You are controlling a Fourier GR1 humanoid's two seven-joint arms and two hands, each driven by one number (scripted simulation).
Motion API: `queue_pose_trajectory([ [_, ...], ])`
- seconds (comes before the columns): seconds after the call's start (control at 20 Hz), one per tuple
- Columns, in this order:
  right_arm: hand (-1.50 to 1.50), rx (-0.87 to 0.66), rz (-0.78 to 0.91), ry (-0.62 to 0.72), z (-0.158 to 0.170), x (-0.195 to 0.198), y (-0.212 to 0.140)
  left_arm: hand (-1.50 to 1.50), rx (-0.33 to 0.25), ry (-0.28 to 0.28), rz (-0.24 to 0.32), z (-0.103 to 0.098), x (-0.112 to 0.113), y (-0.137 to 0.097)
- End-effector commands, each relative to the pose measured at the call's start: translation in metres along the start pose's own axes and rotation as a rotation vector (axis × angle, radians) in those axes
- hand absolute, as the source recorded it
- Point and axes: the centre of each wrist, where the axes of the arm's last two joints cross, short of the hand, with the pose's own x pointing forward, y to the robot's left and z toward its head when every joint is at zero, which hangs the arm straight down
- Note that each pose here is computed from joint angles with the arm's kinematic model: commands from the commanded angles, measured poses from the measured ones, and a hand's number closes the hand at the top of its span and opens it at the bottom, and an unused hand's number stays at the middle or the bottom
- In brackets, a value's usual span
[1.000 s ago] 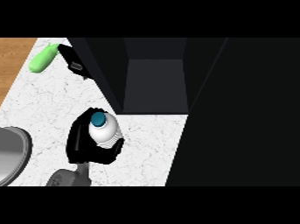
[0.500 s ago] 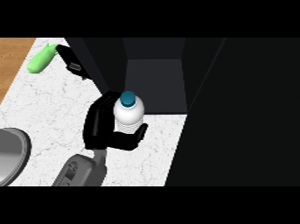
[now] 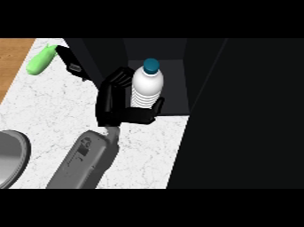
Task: Pick up the bottled water, place it into the cabinet and close the cabinet
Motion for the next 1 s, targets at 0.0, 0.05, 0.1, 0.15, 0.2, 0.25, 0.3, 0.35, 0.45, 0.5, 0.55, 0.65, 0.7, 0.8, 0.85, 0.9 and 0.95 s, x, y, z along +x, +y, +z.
queue_pose_trajectory([
  [0.0, -1.50, -0.018, -0.011, -0.052, 0.008, 0.027, 0.002, 1.50, 0.017, -0.003, -0.059, -0.033, 0.002, -0.012],
  [0.05, -1.50, -0.007, 0.013, -0.052, 0.012, 0.035, -0.010, 1.50, 0.036, -0.007, -0.060, -0.032, 0.002, -0.009],
  [0.1, -1.50, 0.002, 0.000, -0.058, 0.004, 0.029, -0.014, 1.50, 0.036, 0.006, -0.086, -0.025, -0.015, -0.011],
  [0.15, -1.50, 0.000, 0.004, -0.050, -0.001, 0.011, -0.008, 1.50, 0.005, -0.010, -0.101, -0.041, 0.000, -0.027],
  [0.2, -1.50, -0.021, -0.016, -0.059, 0.017, 0.031, -0.006, 1.50, 0.035, -0.005, -0.108, -0.043, 0.003, -0.015],
  [0.25, -1.50, -0.008, -0.010, -0.037, 0.006, 0.034, -0.007, 1.50, 0.020, 0.011, -0.116, -0.054, -0.003, -0.017],
  [0.3, -1.50, 0.008, 0.017, -0.056, 0.011, 0.028, -0.012, 1.50, 0.039, 0.016, -0.118, -0.076, 0.015, -0.007],
  [0.35, -1.50, -0.021, 0.012, -0.041, 0.012, 0.034, -0.011, 1.50, 0.027, 0.032, -0.146, -0.067, 0.008, -0.017],
  [0.45, -1.50, -0.018, 0.007, -0.056, 0.016, 0.036, -0.014, 1.50, 0.032, 0.014, -0.192, -0.066, -0.006, -0.007],
  [0.5, -1.50, -0.012, 0.010, -0.056, 0.010, 0.024, -0.007, 1.50, 0.036, 0.050, -0.215, -0.068, -0.014, -0.011],
  [0.55, -1.50, 0.001, 0.003, -0.056, 0.009, 0.020, -0.005, 1.50, 0.046, 0.046, -0.220, -0.090, -0.005, -0.006],
  [0.65, -1.50, -0.010, 0.009, -0.062, -0.003, 0.022, -0.010, 1.50, 0.071, 0.041, -0.247, -0.085, -0.011, -0.022],
  [0.7, -1.50, -0.019, -0.004, -0.047, 0.003, 0.015, -0.010, 1.50, 0.083, 0.054, -0.256, -0.095, -0.015, 0.000],
  [0.8, -1.50, 0.013, -0.012, -0.040, 0.009, 0.026, -0.009, 1.50, 0.099, 0.054, -0.296, -0.093, -0.018, -0.006],
  [0.85, -1.50, 0.014, -0.012, -0.049, 0.014, 0.026, -0.007, 1.50, 0.114, 0.029, -0.302, -0.092, -0.024, -0.015],
  [0.9, -1.50, 0.013, 0.006, -0.054, 0.011, 0.022, -0.004, 1.50, 0.122, 0.059, -0.307, -0.087, -0.035, -0.008],
  [0.95, -1.50, 0.012, -0.005, -0.047, -0.002, 0.012, -0.001, 1.50, 0.108, 0.054, -0.320, -0.093, -0.034, -0.010],
])
